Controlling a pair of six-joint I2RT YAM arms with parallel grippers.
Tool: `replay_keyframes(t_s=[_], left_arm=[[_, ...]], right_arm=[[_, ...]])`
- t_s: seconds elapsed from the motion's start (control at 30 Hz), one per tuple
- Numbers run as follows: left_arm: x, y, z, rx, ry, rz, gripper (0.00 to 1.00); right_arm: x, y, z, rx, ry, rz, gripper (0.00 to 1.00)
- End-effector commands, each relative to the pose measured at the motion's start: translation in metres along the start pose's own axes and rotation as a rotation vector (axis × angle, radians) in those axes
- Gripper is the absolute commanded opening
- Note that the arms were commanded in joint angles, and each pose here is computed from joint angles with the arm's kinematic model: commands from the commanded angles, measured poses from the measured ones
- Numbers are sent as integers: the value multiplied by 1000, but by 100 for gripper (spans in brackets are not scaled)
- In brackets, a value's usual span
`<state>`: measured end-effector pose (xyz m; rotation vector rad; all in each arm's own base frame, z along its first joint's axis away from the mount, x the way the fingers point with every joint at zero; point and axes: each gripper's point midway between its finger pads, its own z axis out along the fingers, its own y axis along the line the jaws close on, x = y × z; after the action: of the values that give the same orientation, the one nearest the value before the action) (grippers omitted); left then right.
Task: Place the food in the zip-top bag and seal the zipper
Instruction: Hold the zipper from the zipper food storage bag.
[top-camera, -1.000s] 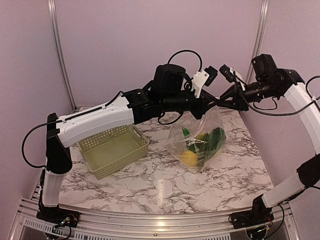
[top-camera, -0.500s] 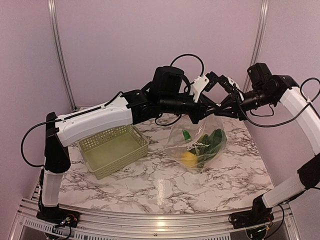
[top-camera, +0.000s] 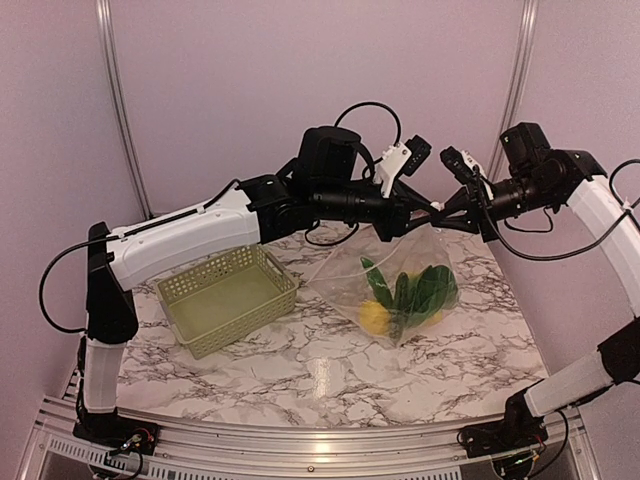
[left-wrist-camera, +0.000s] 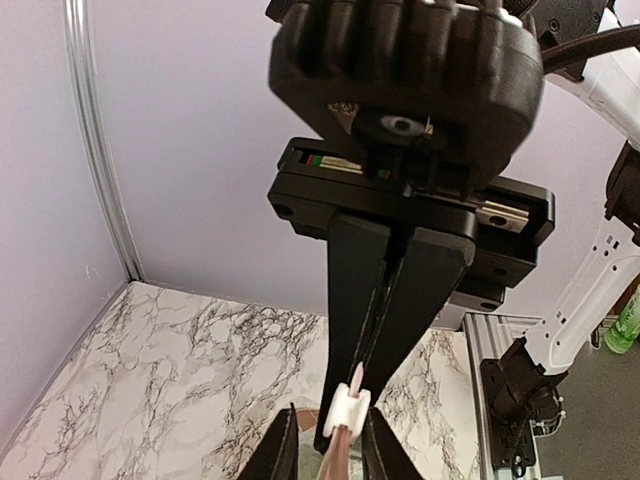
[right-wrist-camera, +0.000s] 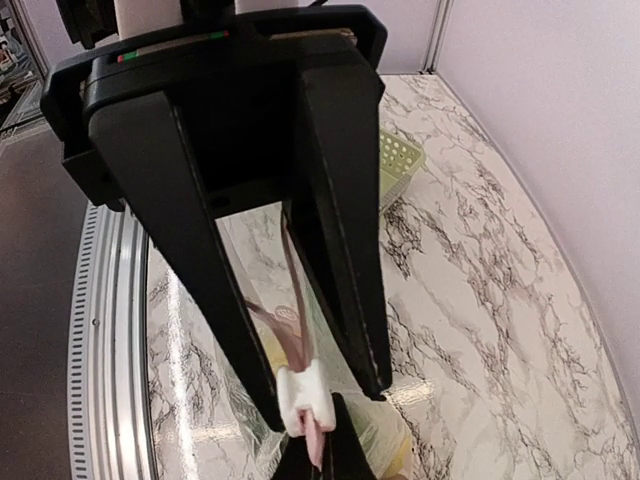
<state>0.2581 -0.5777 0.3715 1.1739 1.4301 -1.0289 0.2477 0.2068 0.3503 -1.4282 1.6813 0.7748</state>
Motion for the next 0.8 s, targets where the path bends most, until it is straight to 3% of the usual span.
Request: replay_keyframes(t_s=[0.0, 0.23, 0.4, 0.77], left_arm=[[-12, 9, -16, -22, -9, 2, 22], [-14, 5, -15, 1, -22, 5, 18], [-18, -1, -14, 39, -41, 0, 25], [-28, 0, -12, 81, -93, -50, 26]], right_arm=[[-25, 5, -12, 19, -55, -32, 0], [-22, 3, -9, 12, -48, -8, 0], [-24, 2, -9, 10, -53, -2, 0], [-19, 1, -6, 7, -43, 12, 0]])
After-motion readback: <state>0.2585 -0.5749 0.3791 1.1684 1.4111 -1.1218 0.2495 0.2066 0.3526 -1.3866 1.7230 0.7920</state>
